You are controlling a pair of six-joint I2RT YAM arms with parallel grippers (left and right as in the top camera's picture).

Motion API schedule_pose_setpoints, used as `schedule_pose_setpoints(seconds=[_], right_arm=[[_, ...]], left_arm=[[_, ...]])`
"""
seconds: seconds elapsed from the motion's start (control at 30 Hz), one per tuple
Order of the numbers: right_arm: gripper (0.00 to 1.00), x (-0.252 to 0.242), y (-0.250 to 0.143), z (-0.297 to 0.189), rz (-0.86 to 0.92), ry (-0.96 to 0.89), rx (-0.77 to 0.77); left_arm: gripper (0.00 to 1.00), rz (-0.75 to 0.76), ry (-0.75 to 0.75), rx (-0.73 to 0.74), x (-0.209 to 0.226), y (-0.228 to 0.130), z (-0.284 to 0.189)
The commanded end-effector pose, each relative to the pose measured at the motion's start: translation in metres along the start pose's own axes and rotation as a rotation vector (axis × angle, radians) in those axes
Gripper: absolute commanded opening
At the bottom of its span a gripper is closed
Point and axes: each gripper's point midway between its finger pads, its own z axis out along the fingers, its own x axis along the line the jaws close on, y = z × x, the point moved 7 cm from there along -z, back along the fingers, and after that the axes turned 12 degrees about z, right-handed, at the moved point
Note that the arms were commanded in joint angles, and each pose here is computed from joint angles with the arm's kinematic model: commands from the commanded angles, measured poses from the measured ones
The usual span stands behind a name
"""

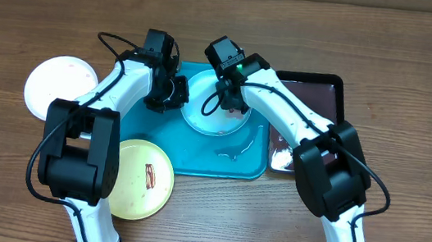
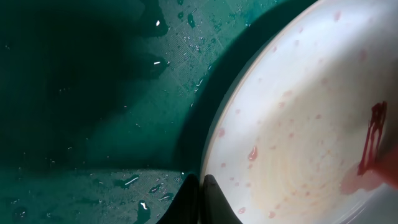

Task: Clean dirty plates on tray and stack at the side
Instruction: 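Scrub the light blue plate with the sponge while the left gripper holds it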

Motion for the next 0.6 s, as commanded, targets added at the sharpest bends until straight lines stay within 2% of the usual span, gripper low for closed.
schedule_pose_setpoints(seconds=[0.0,0.2,0.57], right_arm=[[0.04,0.0,0.0,0.011,0.013,-0.024,0.0],[0.04,0.004,-0.01,0.028,0.022,-0.017,0.052],[0.04,0.025,-0.03,0.04,0.021,0.171,0.212]], left_arm=[[0.04,-0.005,-0.011,0.003,0.001,0.003,0.002],[0.04,-0.005,-0.012,0.003,0.001,0.003,0.002],[0.04,-0.005,-0.012,0.002,0.001,0.003,0.002]])
